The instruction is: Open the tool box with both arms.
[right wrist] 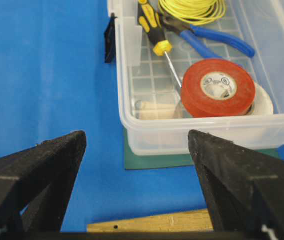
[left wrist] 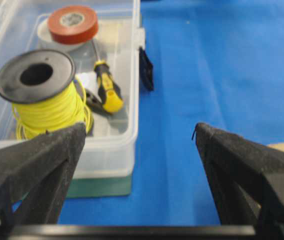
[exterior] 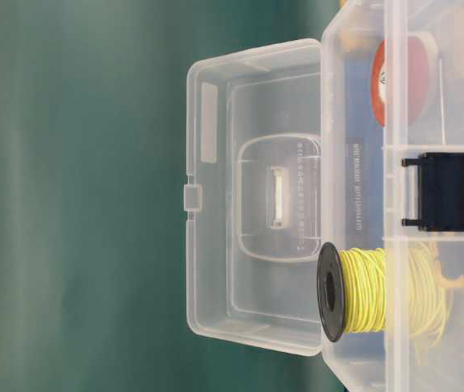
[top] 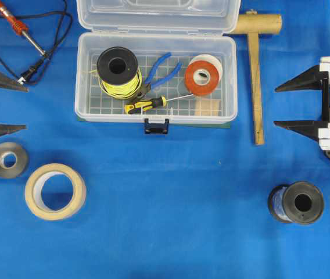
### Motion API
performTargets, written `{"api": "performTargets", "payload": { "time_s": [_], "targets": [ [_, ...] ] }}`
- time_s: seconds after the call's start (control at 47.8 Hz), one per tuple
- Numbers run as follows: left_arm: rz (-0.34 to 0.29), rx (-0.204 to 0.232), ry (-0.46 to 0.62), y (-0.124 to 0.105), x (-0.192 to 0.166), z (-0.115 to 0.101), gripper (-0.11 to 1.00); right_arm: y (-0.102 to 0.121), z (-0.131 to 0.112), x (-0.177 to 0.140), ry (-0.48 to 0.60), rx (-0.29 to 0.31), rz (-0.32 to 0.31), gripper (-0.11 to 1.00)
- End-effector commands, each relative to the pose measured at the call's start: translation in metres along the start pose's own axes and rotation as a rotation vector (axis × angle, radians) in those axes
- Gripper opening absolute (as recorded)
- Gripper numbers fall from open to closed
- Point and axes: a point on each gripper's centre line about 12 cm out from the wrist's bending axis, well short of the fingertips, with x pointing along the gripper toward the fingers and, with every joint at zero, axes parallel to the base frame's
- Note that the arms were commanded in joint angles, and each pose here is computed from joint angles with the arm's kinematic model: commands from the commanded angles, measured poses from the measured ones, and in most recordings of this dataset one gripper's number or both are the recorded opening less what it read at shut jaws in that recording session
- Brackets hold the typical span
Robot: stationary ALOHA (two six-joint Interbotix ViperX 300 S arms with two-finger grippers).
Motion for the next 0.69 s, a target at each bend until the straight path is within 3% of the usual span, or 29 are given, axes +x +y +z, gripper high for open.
{"api": "performTargets", "payload": {
  "time_s": [0.0,0.669],
  "targets": [
    [-0.001,-0.015,-0.006,-0.0001,-0.0002,0.0026,0.87,0.0011,0.0045,0.0012,-0.012,0.004,0.004,0.82],
    [-0.003,-0.024,0.015,-0.0004,-0.0005,-0.0003,0.87,0.0018,0.0038,0.0014,-0.007,0.001,0.007,0.82]
  ]
}}
